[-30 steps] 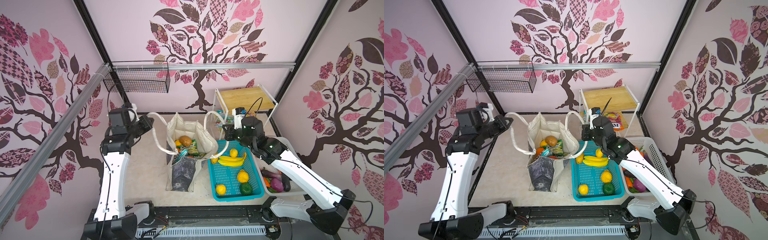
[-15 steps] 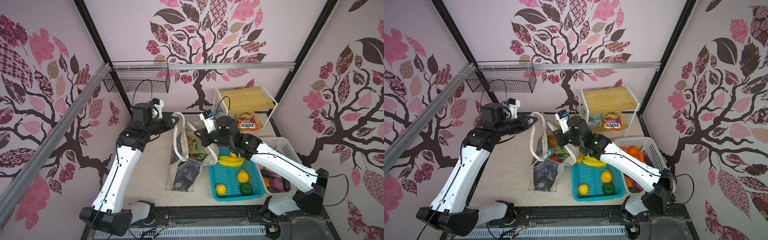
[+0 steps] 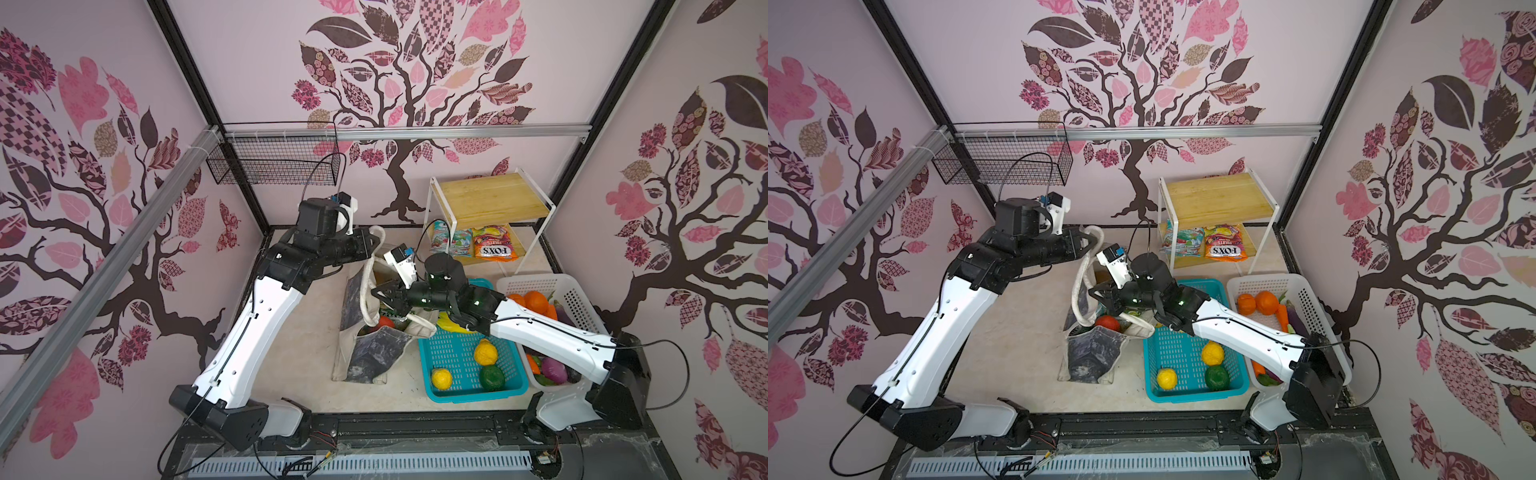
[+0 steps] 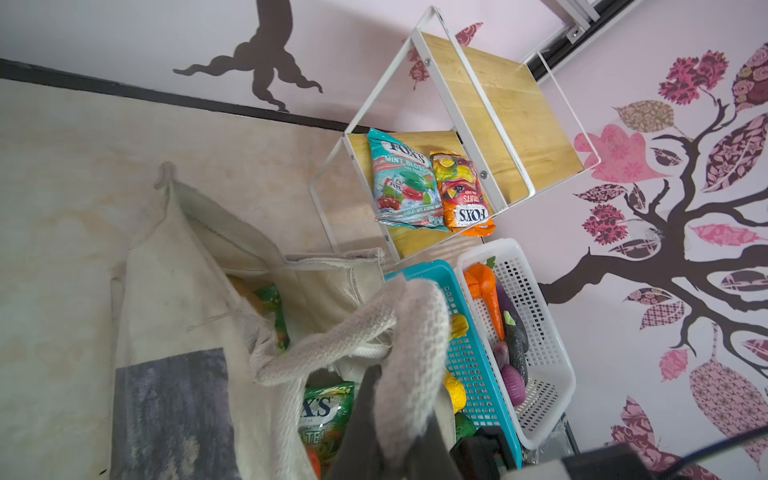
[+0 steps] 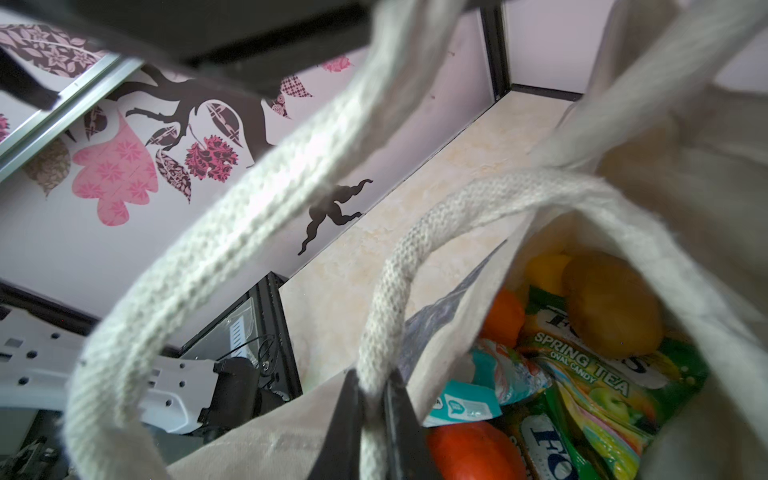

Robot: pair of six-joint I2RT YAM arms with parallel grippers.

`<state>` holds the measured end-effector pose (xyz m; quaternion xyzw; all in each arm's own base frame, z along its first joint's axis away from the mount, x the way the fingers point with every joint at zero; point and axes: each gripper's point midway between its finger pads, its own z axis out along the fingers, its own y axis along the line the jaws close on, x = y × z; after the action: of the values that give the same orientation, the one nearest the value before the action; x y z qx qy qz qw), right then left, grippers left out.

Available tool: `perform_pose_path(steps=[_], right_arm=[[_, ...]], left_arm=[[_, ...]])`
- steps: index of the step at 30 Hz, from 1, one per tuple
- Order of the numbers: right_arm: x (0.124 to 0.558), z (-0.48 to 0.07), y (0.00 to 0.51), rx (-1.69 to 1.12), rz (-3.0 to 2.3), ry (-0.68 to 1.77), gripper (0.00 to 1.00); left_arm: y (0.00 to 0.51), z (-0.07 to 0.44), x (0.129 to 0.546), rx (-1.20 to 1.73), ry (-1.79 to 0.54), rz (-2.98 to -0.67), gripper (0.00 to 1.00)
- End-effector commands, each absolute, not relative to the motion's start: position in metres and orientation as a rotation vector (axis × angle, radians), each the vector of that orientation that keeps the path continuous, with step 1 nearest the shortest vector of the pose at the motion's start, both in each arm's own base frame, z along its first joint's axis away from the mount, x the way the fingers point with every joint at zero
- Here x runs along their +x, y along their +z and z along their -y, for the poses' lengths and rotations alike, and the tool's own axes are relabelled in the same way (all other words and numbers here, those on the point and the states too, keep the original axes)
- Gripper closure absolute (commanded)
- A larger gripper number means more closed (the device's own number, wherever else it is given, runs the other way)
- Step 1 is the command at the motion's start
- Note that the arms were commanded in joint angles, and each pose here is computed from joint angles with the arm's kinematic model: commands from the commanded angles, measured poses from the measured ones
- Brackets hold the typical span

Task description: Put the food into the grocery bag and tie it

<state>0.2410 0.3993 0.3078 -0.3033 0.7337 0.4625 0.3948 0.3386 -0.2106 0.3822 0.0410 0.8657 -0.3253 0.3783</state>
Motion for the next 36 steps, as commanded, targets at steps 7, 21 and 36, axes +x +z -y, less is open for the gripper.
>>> perform_pose_path(steps=[7, 21, 36], right_arm=[[0.225, -0.392, 0.350, -0.741, -1.637, 1.277, 1.00], [0.220, -0.410, 0.348, -0.775, -1.526, 1.411, 1.00], [0.229, -0.423, 0.333, -0.757, -1.559, 1.444, 1.00]], left_arm=[[0.366, 0.243, 0.348, 0.160, -0.689, -2.253, 0.94], [0.382, 0.202, 0.355, 0.203, -0.326, -2.290, 0.36], [0.439, 0.159, 0.348, 0.083, -0.298, -2.139, 0.02]])
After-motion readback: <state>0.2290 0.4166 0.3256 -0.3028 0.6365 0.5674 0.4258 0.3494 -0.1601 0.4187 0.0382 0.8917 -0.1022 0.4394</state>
